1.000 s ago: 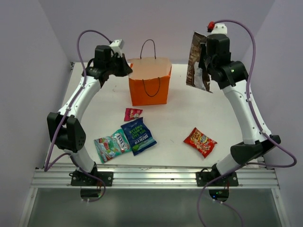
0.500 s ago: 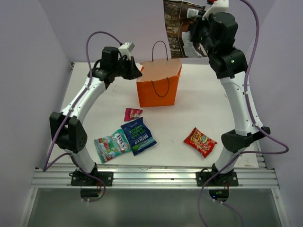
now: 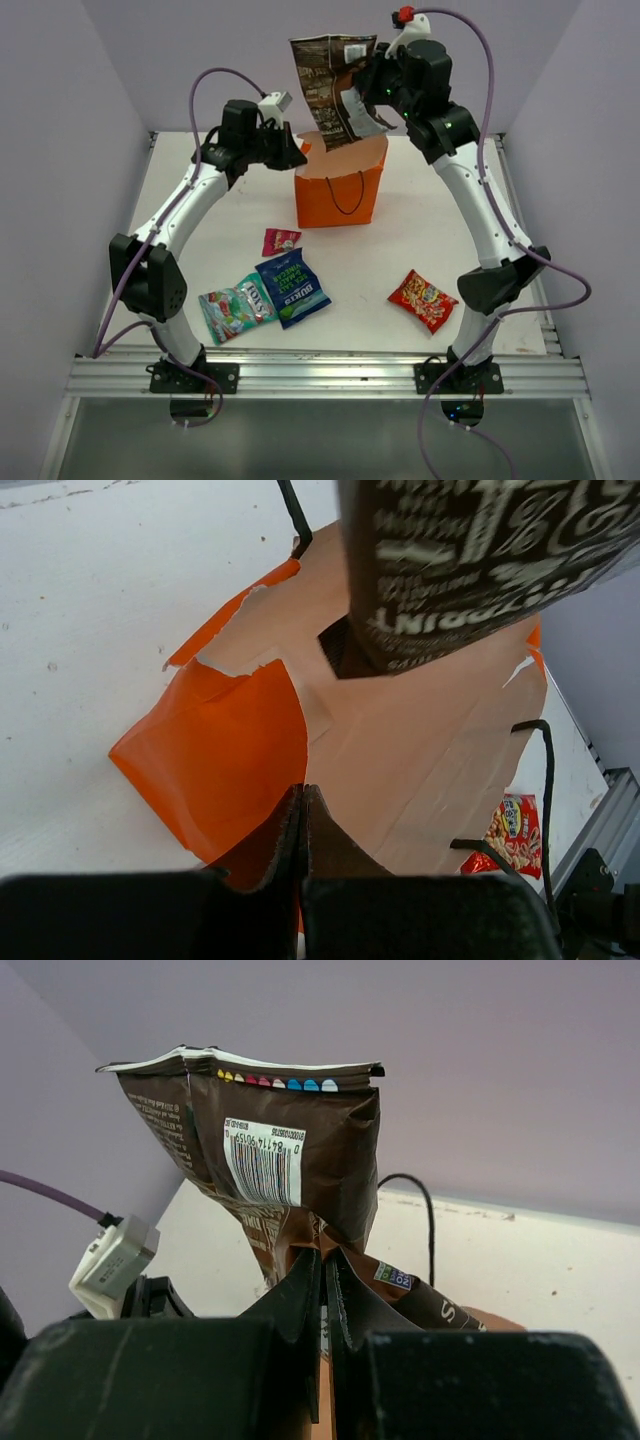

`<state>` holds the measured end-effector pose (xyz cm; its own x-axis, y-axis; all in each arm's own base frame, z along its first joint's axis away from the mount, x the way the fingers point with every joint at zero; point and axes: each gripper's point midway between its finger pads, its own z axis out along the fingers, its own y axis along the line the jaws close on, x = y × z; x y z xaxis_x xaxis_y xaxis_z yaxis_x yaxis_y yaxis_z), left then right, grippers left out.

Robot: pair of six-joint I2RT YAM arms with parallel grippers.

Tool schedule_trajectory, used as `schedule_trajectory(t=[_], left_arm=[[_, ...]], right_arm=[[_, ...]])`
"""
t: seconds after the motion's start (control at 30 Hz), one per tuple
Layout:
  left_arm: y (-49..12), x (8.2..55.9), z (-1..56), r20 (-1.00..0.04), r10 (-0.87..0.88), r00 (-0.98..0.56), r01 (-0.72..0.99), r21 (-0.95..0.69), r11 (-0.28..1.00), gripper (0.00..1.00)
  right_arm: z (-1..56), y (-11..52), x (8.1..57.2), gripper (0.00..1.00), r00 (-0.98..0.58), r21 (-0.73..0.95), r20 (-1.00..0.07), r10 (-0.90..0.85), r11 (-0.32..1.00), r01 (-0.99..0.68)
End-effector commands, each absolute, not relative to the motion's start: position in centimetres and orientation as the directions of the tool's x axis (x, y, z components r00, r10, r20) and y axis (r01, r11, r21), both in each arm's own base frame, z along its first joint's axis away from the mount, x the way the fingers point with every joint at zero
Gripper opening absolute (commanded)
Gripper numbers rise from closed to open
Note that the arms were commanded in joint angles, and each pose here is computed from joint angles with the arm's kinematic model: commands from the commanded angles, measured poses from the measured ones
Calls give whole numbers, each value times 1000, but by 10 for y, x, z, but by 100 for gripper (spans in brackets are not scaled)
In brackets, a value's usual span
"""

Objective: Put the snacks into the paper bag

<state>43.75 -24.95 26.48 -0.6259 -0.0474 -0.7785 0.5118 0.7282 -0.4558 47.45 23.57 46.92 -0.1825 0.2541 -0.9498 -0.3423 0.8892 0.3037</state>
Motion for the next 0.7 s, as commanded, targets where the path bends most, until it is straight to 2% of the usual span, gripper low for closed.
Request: schedule_trajectory(t=[0.0, 0.27, 0.5, 0.53, 0.6, 0.63, 0.67], left_arm=[[-253, 446, 286, -807, -80, -585, 518, -448, 729, 0], [-228, 460, 290, -831, -114, -545, 408, -382, 829, 0], [-218, 462, 293, -838, -133, -529, 362, -365, 858, 0], [-217, 462, 292, -836, -134, -532, 355, -364, 861, 0], [-216, 462, 292, -837, -132, -531, 352, -359, 865, 0], [-215, 462, 292, -837, -132, -531, 349, -358, 866, 0], [-214, 463, 291, -838, -133, -530, 344, -355, 869, 0]], right_arm=[[485, 260, 476, 0, -151, 363, -932, 330, 833, -418], [433, 283, 474, 0, -248, 353, -931, 269, 835, -422], [387, 280, 467, 0, -322, 343, -920, 222, 855, -390], [385, 278, 465, 13, -325, 339, -920, 217, 858, -387], [393, 275, 459, 32, -308, 328, -927, 213, 859, -394], [398, 272, 457, 47, -299, 321, -931, 211, 863, -389], [413, 269, 453, 54, -267, 301, -942, 204, 866, -399]])
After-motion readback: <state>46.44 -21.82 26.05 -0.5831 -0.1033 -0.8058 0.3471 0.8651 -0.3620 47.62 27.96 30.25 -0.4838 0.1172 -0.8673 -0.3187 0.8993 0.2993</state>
